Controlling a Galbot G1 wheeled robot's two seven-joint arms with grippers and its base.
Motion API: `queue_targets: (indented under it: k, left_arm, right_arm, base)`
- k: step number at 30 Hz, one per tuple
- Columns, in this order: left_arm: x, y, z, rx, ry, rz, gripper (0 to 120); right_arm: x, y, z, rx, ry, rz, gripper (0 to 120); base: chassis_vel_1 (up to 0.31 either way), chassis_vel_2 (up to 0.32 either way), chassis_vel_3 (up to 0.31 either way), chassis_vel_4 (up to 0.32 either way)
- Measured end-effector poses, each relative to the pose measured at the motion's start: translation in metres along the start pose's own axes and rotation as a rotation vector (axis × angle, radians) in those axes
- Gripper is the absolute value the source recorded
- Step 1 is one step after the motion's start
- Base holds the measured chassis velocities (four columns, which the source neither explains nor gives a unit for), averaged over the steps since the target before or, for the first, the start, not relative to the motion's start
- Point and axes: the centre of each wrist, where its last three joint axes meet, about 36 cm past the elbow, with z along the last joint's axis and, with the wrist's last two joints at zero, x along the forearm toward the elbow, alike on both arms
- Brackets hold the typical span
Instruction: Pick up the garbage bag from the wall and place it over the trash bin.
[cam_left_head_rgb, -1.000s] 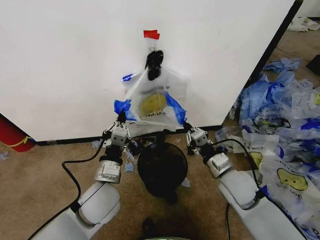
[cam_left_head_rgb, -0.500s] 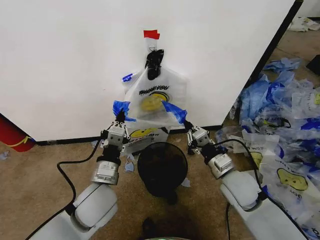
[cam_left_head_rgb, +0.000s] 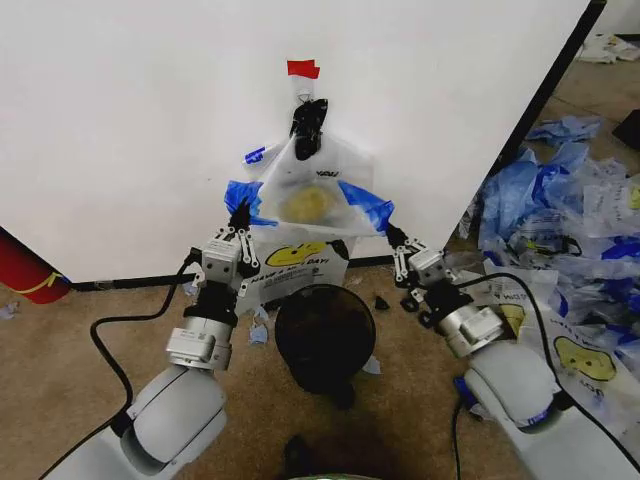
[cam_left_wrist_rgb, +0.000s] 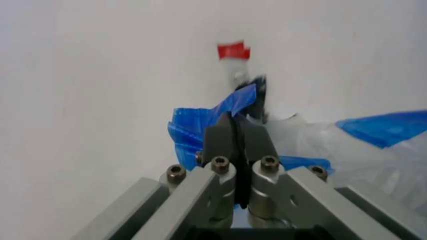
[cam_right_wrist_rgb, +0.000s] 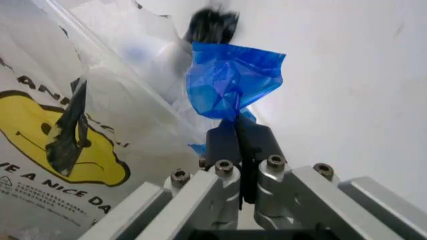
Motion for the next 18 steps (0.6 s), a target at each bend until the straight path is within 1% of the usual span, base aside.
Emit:
queue_targets:
  k: [4, 6, 8, 10, 15, 18]
  left_arm:
    - [0.002, 0.001, -0.014, 0.046, -0.028, 0.016, 0]
    - [0.002, 0.001, -0.018, 0.064, -0.031, 0.020, 0]
    - [0.004, 0.000, -0.029, 0.113, -0.033, 0.031, 0]
    - [0.004, 0.000, -0.032, 0.131, -0.035, 0.037, 0]
    - [0.009, -0.002, -0.033, 0.221, 0.017, 0.051, 0]
    - [0.011, -0.003, -0.032, 0.240, 0.031, 0.051, 0]
  right_arm:
    - [0.007, -0.005, -0.009, -0.001, -0.025, 0.009, 0]
    - [0.009, -0.006, -0.012, -0.005, -0.030, 0.010, 0]
    - [0.015, -0.009, -0.020, -0.017, -0.040, 0.019, 0]
    - [0.018, -0.011, -0.023, -0.022, -0.043, 0.023, 0]
    - [0.030, -0.012, -0.033, -0.051, -0.044, 0.033, 0]
    - [0.032, -0.010, -0.034, -0.080, -0.034, 0.031, 0]
  base:
    - [0.000, 0.000, 0.000, 0.000]
    - [0.000, 0.000, 0.000, 0.000]
    - [0.000, 0.000, 0.000, 0.000]
    - [0.000, 0.000, 0.000, 0.000]
    - [0.000, 0.000, 0.000, 0.000]
    - [0.000, 0.000, 0.000, 0.000]
